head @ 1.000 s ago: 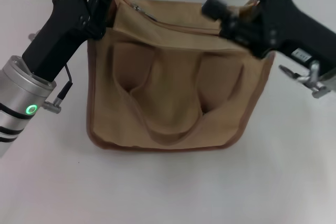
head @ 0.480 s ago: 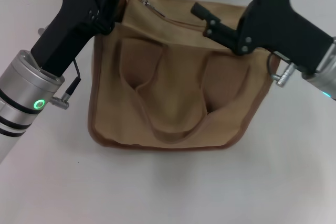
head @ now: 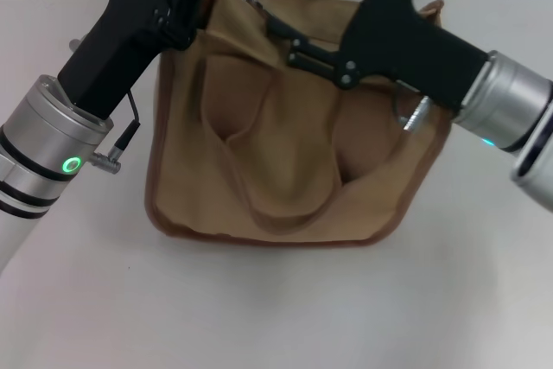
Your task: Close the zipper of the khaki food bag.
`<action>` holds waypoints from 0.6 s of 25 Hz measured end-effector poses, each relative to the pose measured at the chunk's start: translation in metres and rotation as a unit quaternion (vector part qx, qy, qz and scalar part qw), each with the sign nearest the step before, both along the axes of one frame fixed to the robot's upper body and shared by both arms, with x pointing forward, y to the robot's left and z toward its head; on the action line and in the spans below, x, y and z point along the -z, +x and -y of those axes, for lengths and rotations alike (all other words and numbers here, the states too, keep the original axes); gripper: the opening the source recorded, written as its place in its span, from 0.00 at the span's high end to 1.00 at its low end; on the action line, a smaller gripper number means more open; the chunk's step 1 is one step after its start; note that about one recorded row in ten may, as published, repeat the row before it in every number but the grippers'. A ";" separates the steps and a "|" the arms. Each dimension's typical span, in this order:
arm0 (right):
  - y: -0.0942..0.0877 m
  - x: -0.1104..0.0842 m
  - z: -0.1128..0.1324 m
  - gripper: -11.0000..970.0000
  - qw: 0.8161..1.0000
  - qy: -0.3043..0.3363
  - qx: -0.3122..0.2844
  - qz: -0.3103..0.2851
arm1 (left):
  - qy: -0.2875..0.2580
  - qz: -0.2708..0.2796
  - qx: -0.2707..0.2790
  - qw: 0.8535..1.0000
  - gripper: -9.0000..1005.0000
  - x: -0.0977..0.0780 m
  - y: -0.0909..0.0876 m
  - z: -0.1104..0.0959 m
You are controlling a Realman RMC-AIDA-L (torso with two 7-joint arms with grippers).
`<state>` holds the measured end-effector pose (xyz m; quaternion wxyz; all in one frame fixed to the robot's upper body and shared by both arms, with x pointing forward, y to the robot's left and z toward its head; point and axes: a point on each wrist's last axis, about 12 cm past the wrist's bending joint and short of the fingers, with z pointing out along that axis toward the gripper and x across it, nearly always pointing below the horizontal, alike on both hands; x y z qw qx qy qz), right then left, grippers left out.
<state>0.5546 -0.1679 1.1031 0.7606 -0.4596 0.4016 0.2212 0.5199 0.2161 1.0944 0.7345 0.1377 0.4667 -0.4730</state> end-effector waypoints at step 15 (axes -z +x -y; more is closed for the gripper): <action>0.009 0.000 -0.011 0.22 1.000 -0.016 0.021 -0.011 | 0.001 0.003 -0.001 1.000 0.92 -0.001 0.001 0.000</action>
